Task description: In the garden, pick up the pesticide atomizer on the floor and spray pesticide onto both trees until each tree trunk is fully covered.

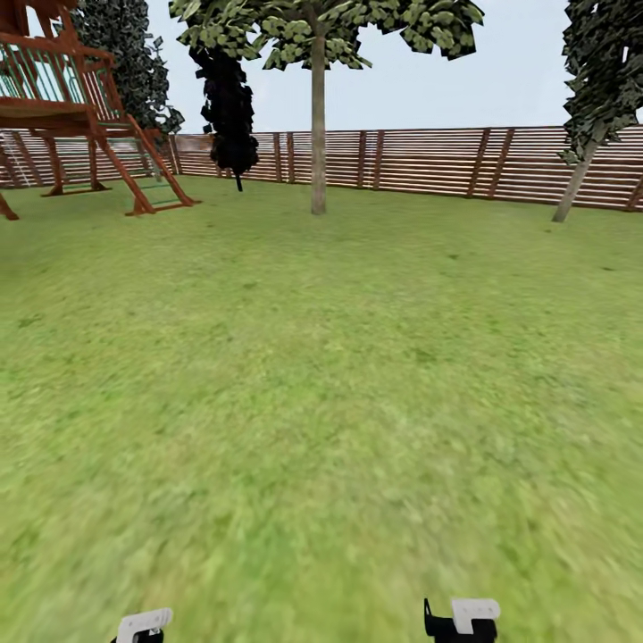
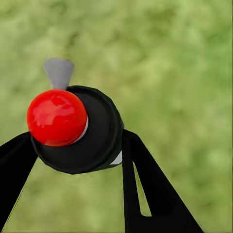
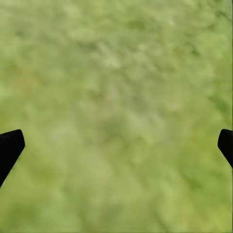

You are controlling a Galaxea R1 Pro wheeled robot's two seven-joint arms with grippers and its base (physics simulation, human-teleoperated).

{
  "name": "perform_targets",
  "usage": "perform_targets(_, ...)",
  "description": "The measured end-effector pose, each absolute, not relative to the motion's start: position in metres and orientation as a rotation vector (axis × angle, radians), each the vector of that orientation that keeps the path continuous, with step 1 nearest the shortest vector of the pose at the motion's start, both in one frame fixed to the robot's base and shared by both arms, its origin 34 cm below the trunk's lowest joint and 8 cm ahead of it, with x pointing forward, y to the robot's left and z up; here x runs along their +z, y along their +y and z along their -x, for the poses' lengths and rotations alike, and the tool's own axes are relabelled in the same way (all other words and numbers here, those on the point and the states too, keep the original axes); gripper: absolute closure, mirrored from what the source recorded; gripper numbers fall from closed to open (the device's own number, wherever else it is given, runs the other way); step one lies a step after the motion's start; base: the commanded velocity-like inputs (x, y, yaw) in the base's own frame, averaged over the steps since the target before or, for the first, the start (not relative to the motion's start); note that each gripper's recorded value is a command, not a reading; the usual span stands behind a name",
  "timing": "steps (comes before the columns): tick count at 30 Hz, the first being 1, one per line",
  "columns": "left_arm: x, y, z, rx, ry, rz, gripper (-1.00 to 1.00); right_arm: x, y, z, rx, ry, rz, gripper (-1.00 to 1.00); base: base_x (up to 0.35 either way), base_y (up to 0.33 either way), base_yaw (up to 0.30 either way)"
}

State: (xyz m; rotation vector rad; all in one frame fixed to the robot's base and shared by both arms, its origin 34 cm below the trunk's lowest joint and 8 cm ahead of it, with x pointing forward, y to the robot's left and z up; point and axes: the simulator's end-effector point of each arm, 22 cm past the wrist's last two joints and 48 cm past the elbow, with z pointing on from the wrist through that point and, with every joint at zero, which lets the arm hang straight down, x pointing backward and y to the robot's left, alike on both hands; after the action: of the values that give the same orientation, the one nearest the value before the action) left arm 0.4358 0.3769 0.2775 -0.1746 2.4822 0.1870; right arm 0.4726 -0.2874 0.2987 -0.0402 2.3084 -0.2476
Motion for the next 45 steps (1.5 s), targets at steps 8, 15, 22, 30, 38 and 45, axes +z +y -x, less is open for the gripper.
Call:
perform_targets(8,0.2775,0.3772,-0.4359,0.187,2.482,0.177,1.0,0.2986,-0.2876,-0.4724,-0.248,2.309,0.04,-1.0,0.339,0.0,0.007)
perform_targets(15,0.2775,0.3769,-0.4359,0.187,2.482,0.176,1.0,0.2987,-0.2876,-0.4723,-0.248,2.308,0.04,-1.0,0.339,0.0,0.0)
perform_targets(22,0.2775,0.3768,-0.4359,0.187,2.482,0.176,1.0,0.2987,-0.2873,-0.4727,-0.247,2.309,0.039,-1.0,0.339,0.0,0.0)
perform_targets(30,0.2775,0.3768,-0.4359,0.187,2.482,0.175,1.0,0.2986,-0.2873,-0.4724,-0.247,2.309,0.038,-1.0,0.339,0.0,0.0)
perform_targets(38,0.2775,0.3768,-0.4359,0.187,2.482,0.175,1.0,0.2986,-0.2872,-0.4723,-0.247,2.309,0.038,-1.0,0.339,0.0,0.0)
perform_targets(45,0.2775,0.3768,-0.4359,0.187,2.482,0.175,1.0,0.2985,-0.2872,-0.4724,-0.247,2.309,0.039,-1.0,0.339,0.0,0.0)
